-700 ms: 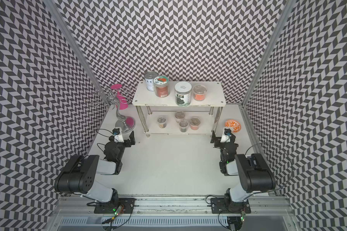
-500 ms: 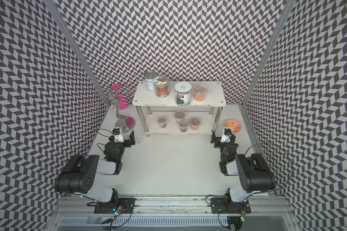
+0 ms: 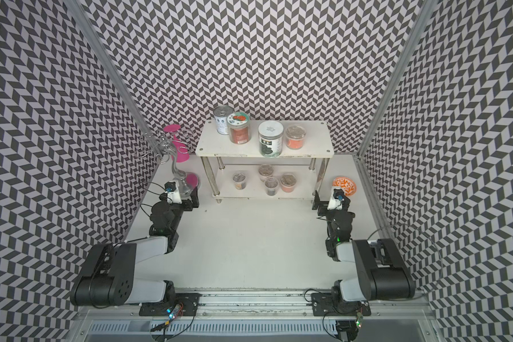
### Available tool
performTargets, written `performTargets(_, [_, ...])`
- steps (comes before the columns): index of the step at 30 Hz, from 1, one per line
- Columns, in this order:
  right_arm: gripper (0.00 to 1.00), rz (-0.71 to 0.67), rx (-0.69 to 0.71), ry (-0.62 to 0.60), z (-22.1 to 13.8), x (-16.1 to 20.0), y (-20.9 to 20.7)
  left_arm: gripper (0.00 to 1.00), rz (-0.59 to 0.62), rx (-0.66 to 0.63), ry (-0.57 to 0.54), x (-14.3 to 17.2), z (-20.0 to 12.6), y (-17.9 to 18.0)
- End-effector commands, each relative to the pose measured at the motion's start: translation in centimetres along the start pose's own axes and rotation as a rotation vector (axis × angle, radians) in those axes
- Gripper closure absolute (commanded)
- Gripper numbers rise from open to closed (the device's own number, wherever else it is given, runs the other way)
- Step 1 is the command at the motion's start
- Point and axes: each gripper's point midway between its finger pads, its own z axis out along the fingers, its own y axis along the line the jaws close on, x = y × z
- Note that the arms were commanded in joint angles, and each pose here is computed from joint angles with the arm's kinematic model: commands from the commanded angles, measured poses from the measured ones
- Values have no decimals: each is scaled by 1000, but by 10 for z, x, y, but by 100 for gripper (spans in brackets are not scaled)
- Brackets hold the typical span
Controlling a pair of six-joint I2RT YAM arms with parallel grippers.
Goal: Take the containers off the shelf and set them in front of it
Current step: 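Pick up a container from the shelf.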
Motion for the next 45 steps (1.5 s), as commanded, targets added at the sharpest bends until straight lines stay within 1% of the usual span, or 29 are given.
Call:
performTargets(1, [0, 5, -82, 32, -4, -17, 14, 0, -47, 39, 89, -6, -4, -9])
performTargets(3, [0, 12, -141, 77, -9, -22, 25, 0, -72, 47, 110, -15, -8, -11])
performTargets(8, [0, 32, -274, 115, -36, -47, 49, 0, -135, 63, 147, -34, -25, -15])
performTargets(11, [1, 39, -379, 105, -56, -69, 67, 0, -170, 127, 166, -46, -36, -28])
performTargets(14, [0, 67, -482, 98, -73, -93, 84, 0, -180, 181, 187, -67, -48, -39])
performTargets(18, [0, 72, -675, 138, -90, -125, 113, 0, -175, 273, 174, -103, -59, -60])
performTargets(22, [0, 53, -766, 151, -96, -160, 129, 0, -179, 389, 142, -142, -65, -87])
performTargets(26, [1, 16, -837, 181, -96, -187, 144, 0, -178, 498, 101, -180, -70, -115])
performTargets(30, [0, -6, -887, 213, -94, -206, 156, 0, -185, 566, 87, -212, -59, -137])
performTargets(32, [0, 7, -909, 212, -95, -218, 162, 0, -164, 594, 73, -228, -53, -150])
performTargets(35, [0, 9, -949, 233, -97, -231, 172, 0, -126, 614, 70, -243, -39, -172])
performTargets(38, [0, -15, -941, 231, -96, -242, 176, 0, -98, 590, 126, -244, -18, -188])
performTargets(43, [0, -36, -903, 222, -92, -258, 176, 0, -77, 549, 138, -253, 5, -208])
performTargets(45, [0, -44, -882, 234, -88, -259, 175, 0, -61, 509, 161, -251, 16, -213])
